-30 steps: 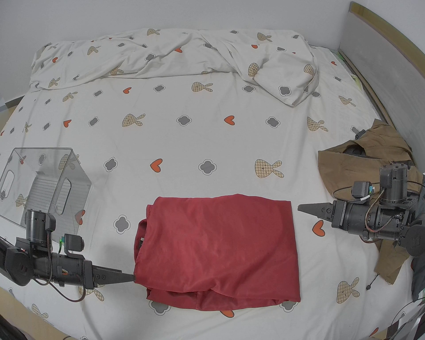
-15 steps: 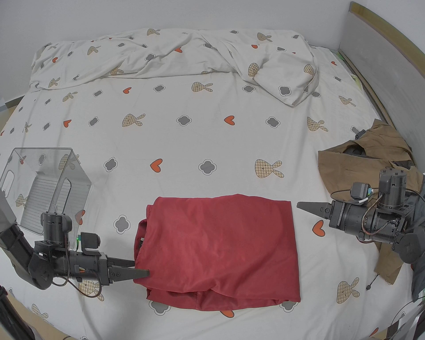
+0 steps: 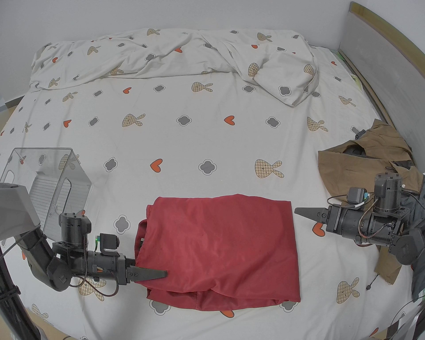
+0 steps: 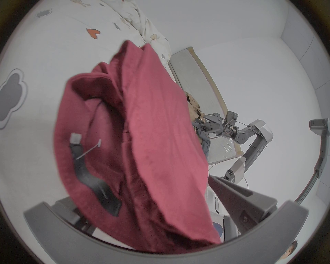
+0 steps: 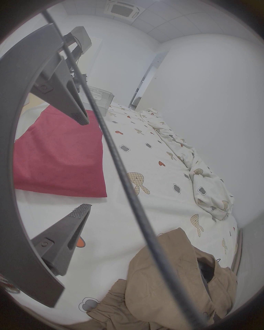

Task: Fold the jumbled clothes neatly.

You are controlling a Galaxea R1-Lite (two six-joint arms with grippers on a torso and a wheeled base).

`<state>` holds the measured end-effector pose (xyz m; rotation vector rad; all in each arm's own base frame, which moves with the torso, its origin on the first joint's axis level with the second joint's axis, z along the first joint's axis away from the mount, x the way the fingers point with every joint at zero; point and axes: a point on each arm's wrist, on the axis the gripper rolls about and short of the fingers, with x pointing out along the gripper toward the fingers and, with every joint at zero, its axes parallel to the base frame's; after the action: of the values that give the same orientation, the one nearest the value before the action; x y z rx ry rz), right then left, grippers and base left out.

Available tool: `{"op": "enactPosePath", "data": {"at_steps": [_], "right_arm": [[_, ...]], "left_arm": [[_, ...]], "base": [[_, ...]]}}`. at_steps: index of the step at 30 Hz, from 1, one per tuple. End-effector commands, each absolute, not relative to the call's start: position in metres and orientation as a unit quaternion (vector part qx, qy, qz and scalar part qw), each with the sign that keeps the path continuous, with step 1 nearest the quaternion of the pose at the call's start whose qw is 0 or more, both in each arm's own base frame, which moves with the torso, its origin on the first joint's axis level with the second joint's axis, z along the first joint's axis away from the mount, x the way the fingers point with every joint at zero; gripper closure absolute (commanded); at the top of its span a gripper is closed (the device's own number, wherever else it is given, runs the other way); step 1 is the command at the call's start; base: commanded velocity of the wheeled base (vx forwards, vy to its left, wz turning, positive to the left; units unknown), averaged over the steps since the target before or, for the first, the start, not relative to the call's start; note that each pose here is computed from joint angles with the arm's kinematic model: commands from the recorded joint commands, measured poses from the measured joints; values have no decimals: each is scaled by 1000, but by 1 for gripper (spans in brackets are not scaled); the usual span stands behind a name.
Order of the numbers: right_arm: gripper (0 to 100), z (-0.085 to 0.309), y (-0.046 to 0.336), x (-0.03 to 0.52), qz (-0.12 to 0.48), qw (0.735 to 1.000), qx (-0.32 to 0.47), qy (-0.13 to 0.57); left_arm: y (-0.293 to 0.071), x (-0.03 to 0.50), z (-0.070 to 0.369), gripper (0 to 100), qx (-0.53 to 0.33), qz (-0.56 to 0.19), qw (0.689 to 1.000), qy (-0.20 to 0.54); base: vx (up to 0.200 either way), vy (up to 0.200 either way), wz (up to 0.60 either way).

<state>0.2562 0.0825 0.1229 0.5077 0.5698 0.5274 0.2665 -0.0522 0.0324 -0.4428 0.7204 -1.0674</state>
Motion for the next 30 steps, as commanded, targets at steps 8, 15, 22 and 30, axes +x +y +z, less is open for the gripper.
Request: {"op": "enactPosePath", "data": {"at_steps": [8, 15, 22, 30], "right_arm": [[0, 117, 80, 259, 246, 894, 246, 283], [0, 116, 78, 262, 240, 895, 248, 282], [0, 116, 72, 264, 230, 897, 252, 281], [0, 94, 68, 278, 249, 875, 265, 321]], "left_arm": [[-70, 278, 37, 0, -200, -515, 766, 328], [-84, 278, 40, 0, -193, -534, 755, 329], [-91, 276, 35, 0, -190, -542, 747, 336], [-95, 274, 27, 0, -189, -546, 741, 342]], "base": [[0, 0, 0], [0, 0, 0], [0, 0, 0], [0, 0, 0]]}}
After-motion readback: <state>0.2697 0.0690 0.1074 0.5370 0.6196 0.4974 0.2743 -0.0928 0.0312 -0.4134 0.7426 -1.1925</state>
